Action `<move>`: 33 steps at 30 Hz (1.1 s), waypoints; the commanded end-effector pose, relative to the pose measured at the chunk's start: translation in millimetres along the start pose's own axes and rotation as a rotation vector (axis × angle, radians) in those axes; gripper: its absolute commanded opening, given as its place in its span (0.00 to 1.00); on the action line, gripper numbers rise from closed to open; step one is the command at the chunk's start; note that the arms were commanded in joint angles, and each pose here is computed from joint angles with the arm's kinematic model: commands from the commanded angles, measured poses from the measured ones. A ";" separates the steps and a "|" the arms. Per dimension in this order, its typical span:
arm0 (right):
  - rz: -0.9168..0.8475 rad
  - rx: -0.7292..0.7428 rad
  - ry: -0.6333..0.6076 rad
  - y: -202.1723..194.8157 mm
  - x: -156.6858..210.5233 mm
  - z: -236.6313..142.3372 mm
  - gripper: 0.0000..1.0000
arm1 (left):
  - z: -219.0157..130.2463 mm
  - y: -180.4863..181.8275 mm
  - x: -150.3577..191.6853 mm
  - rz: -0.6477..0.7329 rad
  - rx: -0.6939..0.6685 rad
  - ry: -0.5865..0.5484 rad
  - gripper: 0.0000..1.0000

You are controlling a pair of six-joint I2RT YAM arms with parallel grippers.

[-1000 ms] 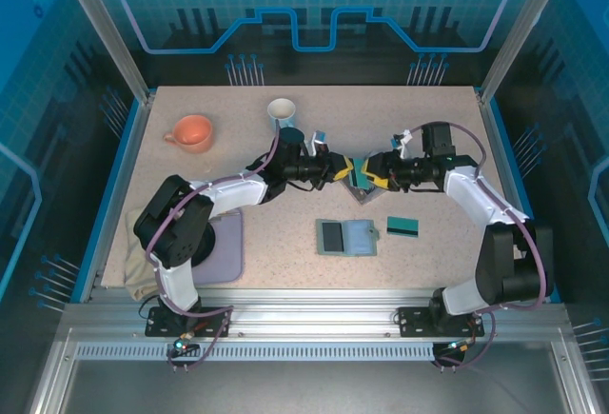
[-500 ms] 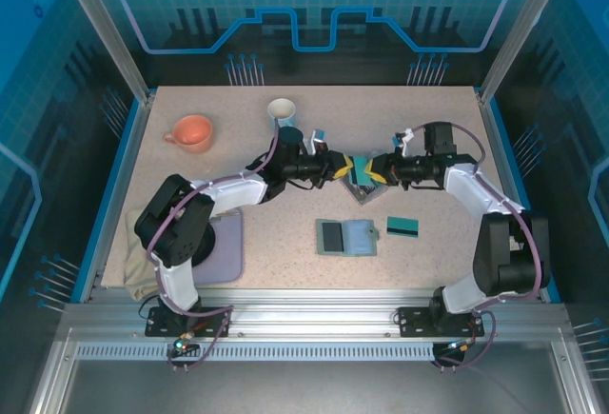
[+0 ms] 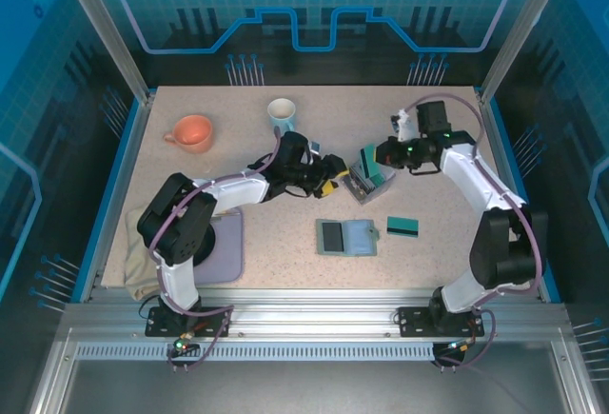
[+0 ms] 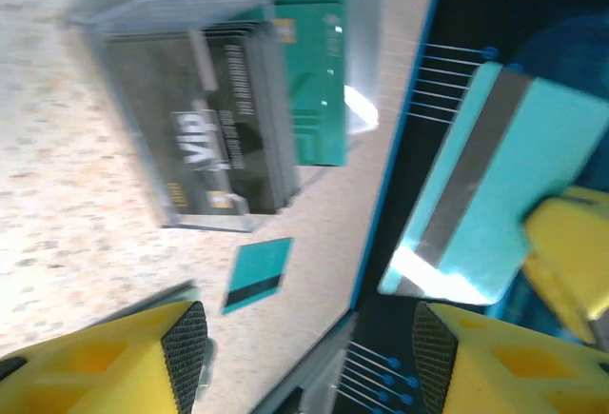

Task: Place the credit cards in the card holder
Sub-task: Place the credit card in the storage box.

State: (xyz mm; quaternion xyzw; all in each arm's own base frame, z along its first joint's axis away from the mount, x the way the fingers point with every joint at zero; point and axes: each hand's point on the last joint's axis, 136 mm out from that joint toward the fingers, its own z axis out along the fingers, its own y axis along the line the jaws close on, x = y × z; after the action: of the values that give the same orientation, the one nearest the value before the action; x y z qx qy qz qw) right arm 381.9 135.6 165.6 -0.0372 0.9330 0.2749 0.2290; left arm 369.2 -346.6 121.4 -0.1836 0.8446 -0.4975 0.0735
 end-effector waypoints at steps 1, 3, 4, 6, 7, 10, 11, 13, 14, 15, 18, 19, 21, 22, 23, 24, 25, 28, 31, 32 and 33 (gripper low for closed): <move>-0.285 0.264 0.116 -24.2 11.8 12.1 0.00 | -18.5 8.3 -2.9 0.024 -0.078 -0.051 0.62; -0.363 0.306 0.119 -22.5 6.8 18.1 0.00 | -22.3 10.2 -3.9 0.028 -0.088 -0.062 0.63; -0.406 0.328 0.128 -22.4 6.0 21.2 0.00 | -24.2 10.7 -3.6 0.033 -0.093 -0.065 0.62; -0.478 0.375 0.151 -23.1 4.3 25.4 0.00 | -28.2 10.9 -4.4 0.040 -0.104 -0.074 0.62; -0.506 0.404 0.166 -24.7 3.7 27.1 0.00 | -30.3 10.1 -4.2 0.047 -0.106 -0.078 0.63; -0.555 0.438 0.180 -24.8 0.1 29.3 0.00 | -33.6 10.6 -5.3 0.056 -0.115 -0.085 0.63; -0.577 0.444 0.179 -23.1 -1.3 29.8 0.00 | -33.6 11.1 -5.4 0.055 -0.116 -0.084 0.63; -0.612 0.458 0.182 -22.0 -2.8 31.6 0.00 | -33.2 11.1 -5.5 0.055 -0.115 -0.081 0.63; -0.626 0.465 0.185 -21.9 -3.0 32.8 0.00 | -32.9 11.2 -5.3 0.054 -0.115 -0.080 0.63; -0.638 0.476 0.193 -23.2 -2.0 34.8 0.00 | -32.5 10.7 -5.5 0.054 -0.112 -0.080 0.63; -0.660 0.495 0.226 -27.6 2.6 41.0 0.00 | -32.0 10.9 -5.1 0.050 -0.110 -0.077 0.63; -0.660 0.494 0.234 -28.4 4.1 42.9 0.00 | -32.0 10.5 -5.3 0.051 -0.108 -0.078 0.63; -0.661 0.490 0.246 -29.8 7.8 47.6 0.00 | -32.2 11.5 -4.9 0.052 -0.110 -0.078 0.63; -0.664 0.487 0.254 -29.7 10.1 49.3 0.00 | -32.3 11.7 -4.6 0.051 -0.110 -0.077 0.63; -0.667 0.492 0.258 -30.7 11.2 50.4 0.00 | -32.0 12.6 -4.5 0.050 -0.112 -0.075 0.63; -0.676 0.500 0.263 -31.2 12.1 52.0 0.00 | -32.1 12.6 -4.4 0.049 -0.112 -0.076 0.63; -0.681 0.504 0.271 -32.3 14.0 53.7 0.00 | -32.0 13.0 -4.5 0.049 -0.112 -0.076 0.63; -0.687 0.489 0.289 -30.1 18.6 58.5 0.00 | -31.6 12.8 -4.4 0.048 -0.112 -0.075 0.63; -0.687 0.490 0.311 -28.5 24.6 62.7 0.03 | -31.8 12.9 -4.9 0.047 -0.113 -0.078 0.63; -0.681 0.496 0.318 -29.7 26.4 64.0 0.04 | -31.9 12.6 -4.9 0.046 -0.112 -0.078 0.63; -0.678 0.504 0.324 -31.5 28.4 65.6 0.04 | -31.6 13.3 -5.2 0.045 -0.114 -0.079 0.63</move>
State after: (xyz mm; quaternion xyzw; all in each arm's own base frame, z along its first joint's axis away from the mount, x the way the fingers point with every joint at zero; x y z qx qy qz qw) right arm 396.3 143.6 97.4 -0.3190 0.9289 -0.0499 0.1813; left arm 363.6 -319.9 126.1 -0.1890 0.8681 -0.4476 0.1021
